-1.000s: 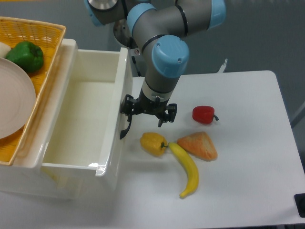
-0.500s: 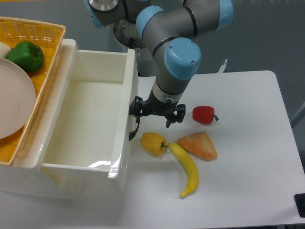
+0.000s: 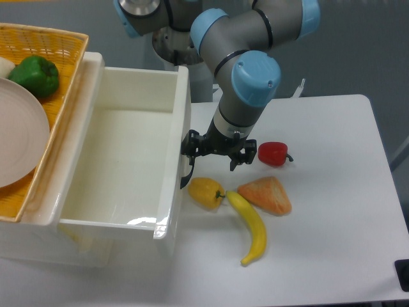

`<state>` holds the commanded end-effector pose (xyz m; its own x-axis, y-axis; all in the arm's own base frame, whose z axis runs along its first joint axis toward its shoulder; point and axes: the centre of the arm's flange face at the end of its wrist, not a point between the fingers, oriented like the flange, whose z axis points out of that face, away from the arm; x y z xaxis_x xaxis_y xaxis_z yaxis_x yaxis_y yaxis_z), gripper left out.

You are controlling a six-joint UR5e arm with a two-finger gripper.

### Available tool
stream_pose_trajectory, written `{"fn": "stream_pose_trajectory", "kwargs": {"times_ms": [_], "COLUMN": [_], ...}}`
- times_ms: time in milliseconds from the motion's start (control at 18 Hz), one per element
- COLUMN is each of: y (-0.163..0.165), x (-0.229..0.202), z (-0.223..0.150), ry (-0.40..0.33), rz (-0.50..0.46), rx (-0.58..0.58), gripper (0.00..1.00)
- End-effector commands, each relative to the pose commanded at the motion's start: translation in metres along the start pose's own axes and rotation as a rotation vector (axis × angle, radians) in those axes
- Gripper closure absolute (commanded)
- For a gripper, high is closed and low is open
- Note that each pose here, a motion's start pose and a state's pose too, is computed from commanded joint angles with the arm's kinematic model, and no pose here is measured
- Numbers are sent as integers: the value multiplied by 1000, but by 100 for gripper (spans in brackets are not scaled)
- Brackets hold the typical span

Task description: Slide the top white drawer open

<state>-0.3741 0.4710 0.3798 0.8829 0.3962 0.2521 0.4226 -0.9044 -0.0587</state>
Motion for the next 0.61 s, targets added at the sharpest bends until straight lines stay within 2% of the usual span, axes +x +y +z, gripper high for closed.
{"fn": "stream_pose_trajectory", "kwargs": {"times_ms": [278, 611], "y": [1, 4], "x": [-2, -6], "z": [-2, -4], "ry": [62, 74], "rz": [-23, -35], "rx": [20, 18], "gripper": [0, 0]}}
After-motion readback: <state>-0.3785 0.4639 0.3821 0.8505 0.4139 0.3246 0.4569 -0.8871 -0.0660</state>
